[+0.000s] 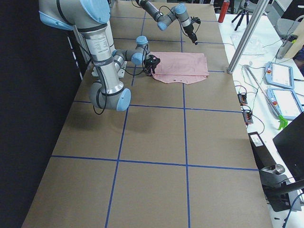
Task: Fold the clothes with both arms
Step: 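Lower the left gripper to the shirt's near corner while right holds collar edge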
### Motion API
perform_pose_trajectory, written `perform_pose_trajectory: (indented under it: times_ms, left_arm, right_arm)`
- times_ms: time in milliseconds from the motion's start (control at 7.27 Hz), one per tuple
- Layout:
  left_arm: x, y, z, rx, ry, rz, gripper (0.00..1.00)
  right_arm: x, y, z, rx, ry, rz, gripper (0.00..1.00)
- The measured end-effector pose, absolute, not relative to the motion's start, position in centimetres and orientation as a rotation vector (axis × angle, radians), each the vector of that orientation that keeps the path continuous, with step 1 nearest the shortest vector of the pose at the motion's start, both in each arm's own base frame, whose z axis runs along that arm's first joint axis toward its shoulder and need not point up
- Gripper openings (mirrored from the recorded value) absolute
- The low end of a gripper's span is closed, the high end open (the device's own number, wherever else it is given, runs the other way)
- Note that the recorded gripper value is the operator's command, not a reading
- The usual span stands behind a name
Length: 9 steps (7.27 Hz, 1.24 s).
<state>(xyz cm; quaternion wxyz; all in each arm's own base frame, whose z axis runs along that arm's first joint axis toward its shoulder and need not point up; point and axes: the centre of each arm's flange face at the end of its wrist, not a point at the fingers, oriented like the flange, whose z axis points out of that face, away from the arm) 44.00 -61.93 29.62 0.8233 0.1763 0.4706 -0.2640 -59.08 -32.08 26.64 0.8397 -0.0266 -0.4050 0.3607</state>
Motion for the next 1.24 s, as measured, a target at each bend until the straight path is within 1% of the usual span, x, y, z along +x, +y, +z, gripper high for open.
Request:
perform_pose_trajectory:
  times_ms: [138,550,688,826,963,1238]
  left_arm:
    - [44.0,-61.9,29.5,0.376,1.002,-0.562,0.59]
    - [43.8,-61.4,29.2,0.37,1.006,-0.565,0.59]
    - [43.8,-59.7,29.1,0.344,1.02,-0.574,0.59]
    - [43.8,-55.9,28.9,0.289,1.056,-0.586,0.59]
    - [43.7,-50.6,28.2,0.215,1.099,-0.599,0.61]
    - [45.3,-40.3,28.0,0.068,1.133,-0.625,0.67]
  right_arm:
    - [-59.2,-32.0,26.5,-0.057,-0.858,0.761,0.0]
    - [-58.7,-31.8,25.8,-0.061,-0.876,0.757,0.0]
    - [-57.9,-31.6,25.3,-0.063,-0.891,0.756,0.0]
    - [-56.8,-31.4,25.0,-0.065,-0.908,0.753,0.0]
    - [-55.6,-31.0,25.0,-0.068,-0.919,0.75,0.0]
    - [-54.5,-30.7,25.2,-0.07,-0.926,0.747,0.0]
